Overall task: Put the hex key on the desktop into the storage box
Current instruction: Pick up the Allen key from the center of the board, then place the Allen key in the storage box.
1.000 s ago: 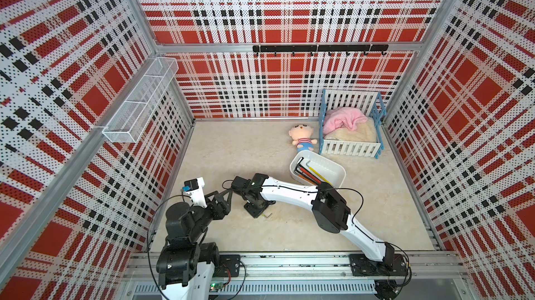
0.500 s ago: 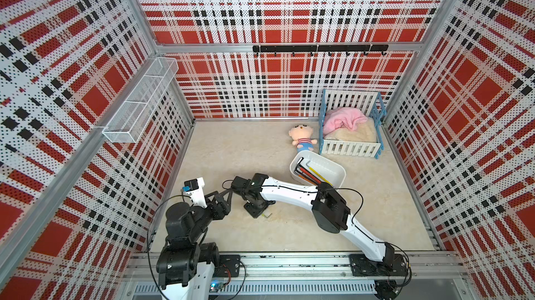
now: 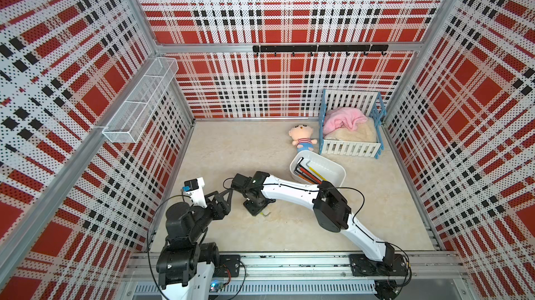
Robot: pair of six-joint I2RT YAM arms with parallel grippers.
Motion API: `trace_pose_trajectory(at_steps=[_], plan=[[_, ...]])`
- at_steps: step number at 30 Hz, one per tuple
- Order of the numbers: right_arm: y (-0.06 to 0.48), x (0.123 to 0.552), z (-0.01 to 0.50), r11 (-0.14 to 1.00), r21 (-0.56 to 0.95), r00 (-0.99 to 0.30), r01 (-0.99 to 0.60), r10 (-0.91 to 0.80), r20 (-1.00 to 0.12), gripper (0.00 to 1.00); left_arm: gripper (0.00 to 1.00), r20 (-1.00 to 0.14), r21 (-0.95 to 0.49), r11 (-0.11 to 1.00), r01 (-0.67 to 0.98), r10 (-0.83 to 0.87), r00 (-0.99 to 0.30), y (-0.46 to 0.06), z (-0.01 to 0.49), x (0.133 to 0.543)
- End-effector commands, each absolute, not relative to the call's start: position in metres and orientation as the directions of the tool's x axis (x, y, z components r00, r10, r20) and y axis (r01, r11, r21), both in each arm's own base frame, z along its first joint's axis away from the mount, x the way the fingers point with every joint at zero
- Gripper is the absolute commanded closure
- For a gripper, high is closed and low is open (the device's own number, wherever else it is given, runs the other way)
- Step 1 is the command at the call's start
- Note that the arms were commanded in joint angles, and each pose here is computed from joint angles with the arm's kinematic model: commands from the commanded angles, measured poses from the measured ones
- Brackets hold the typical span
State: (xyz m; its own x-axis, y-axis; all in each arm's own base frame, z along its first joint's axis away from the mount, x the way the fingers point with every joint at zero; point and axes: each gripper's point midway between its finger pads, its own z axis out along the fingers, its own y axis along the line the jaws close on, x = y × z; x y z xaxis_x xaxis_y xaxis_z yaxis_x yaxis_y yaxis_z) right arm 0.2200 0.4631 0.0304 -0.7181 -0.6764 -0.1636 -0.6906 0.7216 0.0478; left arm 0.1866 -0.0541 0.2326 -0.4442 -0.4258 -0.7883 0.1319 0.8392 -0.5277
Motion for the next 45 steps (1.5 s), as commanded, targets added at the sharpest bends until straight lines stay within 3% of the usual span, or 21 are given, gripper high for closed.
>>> trace_pose_trajectory(at_steps=[1,14,30,39,45], plan=[[0.471,0.241,0.076,0.744,0.107,-0.740,-0.659,-0.617,-0.269,1.00,0.26,-0.798,-0.520,0.842,0.142,-0.420,-0.433,-0.054,0.234,0.190],[0.440,0.302,0.125,0.804,0.092,-0.773,-0.587,-0.523,-0.359,1.00,0.26,-0.793,-0.522,0.842,0.138,-0.419,-0.443,-0.054,0.232,0.192],[0.325,0.365,0.184,0.843,0.000,-0.746,-0.537,-0.475,-0.466,1.00,0.26,-0.771,-0.534,0.837,0.120,-0.423,-0.476,-0.054,0.225,0.196],[0.241,0.375,0.170,0.848,-0.078,-0.742,-0.523,-0.499,-0.447,1.00,0.26,-0.760,-0.540,0.835,0.104,-0.430,-0.488,-0.053,0.222,0.198],[0.203,0.367,0.132,0.831,-0.125,-0.749,-0.542,-0.545,-0.377,1.00,0.26,-0.751,-0.545,0.834,0.088,-0.440,-0.493,-0.051,0.219,0.199]])
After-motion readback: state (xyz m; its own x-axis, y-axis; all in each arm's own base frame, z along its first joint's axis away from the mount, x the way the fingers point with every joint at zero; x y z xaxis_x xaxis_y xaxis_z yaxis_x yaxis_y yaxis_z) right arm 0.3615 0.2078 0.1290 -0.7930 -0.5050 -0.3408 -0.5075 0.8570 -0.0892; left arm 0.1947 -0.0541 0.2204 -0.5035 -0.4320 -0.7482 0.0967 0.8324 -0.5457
